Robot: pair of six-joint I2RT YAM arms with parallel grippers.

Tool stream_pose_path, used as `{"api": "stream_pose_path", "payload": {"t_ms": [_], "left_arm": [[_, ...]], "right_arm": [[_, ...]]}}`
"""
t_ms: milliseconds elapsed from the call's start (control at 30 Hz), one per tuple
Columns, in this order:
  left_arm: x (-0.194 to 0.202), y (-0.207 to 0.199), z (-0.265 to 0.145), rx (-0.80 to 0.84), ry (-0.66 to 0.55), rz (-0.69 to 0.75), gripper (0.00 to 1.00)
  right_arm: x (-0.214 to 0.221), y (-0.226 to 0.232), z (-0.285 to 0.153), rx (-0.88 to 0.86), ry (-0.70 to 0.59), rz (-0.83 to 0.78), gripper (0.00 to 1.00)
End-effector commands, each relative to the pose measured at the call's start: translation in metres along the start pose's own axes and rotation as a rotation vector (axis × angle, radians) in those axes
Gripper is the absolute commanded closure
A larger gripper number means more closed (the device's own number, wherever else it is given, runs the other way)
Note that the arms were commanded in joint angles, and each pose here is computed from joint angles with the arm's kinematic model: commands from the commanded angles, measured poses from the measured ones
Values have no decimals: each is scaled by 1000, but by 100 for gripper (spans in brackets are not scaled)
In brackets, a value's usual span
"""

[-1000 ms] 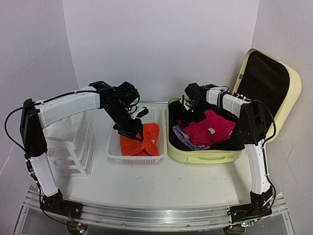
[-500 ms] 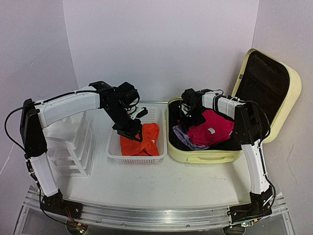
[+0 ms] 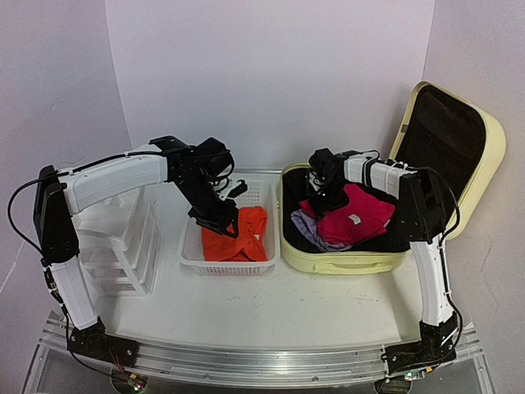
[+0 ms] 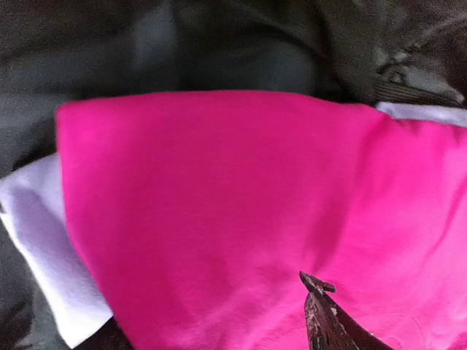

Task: Open, take out, and arrange the luggage

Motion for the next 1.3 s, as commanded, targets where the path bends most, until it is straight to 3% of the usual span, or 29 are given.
{"api": "stream_pose_path", "payload": {"t_ms": [0, 300, 700, 933, 1033, 1267], "left_arm": [[-5, -9, -26, 14, -63, 38, 57], [-7, -10, -23, 19, -57, 42, 57], [-18, -15, 4, 70, 0, 42, 53], [-26, -19, 8, 87, -1, 44, 53], [-23, -18, 14, 90, 19, 42, 53], [-19, -15, 25, 96, 53, 36, 53]], "right_arm": [[-8, -35, -32, 22, -75, 46, 32], [-2, -44, -30, -32, -69, 37, 25], [3, 2, -18, -266, -47, 53, 25], [5, 13, -2, -186, -12, 54, 41], [-1, 12, -8, -183, -28, 105, 55], [-4, 6, -29, -239, -72, 110, 63]]}}
Point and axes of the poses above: each gripper's point midway between its finger pads, its own z axis out along the fingers, its own y axis along the line the jaws close on, x = y × z, the point moved 3 cm from there along -z, back along the fingers, and after that the axes turned 2 degrees about -z, right-handed, at the moved point
